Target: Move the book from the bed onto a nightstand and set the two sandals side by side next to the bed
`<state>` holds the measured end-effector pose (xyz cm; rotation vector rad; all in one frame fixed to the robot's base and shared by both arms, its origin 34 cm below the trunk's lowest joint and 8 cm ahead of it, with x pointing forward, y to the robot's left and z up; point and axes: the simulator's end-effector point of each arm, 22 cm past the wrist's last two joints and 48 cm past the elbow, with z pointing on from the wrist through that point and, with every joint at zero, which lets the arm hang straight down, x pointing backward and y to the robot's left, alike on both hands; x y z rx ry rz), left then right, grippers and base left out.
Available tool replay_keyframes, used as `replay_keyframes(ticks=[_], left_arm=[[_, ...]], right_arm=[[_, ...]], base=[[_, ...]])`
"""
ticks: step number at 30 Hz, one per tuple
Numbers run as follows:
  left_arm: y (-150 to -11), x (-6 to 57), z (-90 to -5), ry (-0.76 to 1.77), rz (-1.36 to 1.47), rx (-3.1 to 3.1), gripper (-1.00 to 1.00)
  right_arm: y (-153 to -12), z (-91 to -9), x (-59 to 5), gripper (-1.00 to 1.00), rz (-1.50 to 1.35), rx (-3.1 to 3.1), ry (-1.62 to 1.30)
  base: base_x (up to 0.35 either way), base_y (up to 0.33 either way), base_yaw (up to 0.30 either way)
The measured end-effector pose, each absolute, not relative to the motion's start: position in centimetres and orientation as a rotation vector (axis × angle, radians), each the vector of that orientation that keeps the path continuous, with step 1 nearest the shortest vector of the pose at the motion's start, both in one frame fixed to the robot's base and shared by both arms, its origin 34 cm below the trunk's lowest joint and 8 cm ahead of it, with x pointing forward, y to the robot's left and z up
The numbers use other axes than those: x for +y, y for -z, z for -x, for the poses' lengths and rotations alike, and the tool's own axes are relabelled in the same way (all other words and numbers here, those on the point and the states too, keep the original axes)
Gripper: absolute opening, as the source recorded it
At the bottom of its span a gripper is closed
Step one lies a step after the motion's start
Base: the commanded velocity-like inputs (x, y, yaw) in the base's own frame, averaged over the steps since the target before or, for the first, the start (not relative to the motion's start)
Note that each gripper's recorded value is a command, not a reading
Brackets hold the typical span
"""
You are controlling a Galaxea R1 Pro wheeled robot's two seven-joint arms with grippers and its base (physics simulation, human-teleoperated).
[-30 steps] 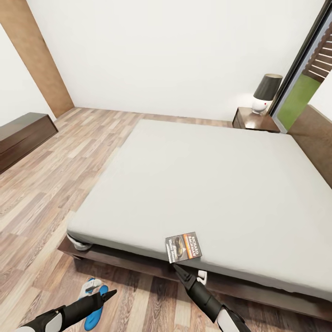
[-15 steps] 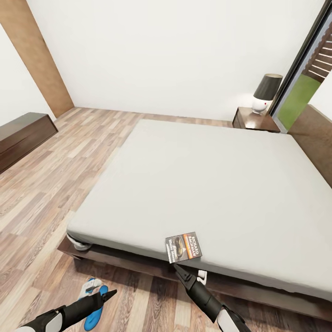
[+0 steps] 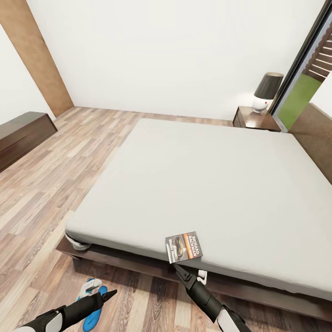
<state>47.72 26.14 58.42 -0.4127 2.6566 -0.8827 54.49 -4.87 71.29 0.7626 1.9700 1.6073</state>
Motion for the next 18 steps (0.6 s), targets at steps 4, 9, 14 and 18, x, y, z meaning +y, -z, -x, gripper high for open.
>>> replay_keyframes(ticks=[4,9,14,18], left_arm=[[-57.9,26.1,-47.8,0.882,0.412,2.656,1.0],[-57.3,26.1,-47.9,0.883,0.413,2.656,1.0],[-56.7,26.1,-48.0,0.883,0.413,2.656,1.0],[-56.2,26.1,-48.1,0.883,0.412,2.656,1.0]], right_arm=[[-70.8,-54.6,-4.9,1.0,-0.762,1.97,-1.607],[-70.2,-54.7,-4.9,1.0,-0.762,1.97,-1.607],[-69.5,-54.7,-4.9,1.0,-0.762,1.97,-1.607],[-69.0,-54.8,-4.9,1.0,-0.762,1.97,-1.607]], base=[[0.0,0.0,0.0],[0.0,0.0,0.0],[0.0,0.0,0.0],[0.0,0.0,0.0]])
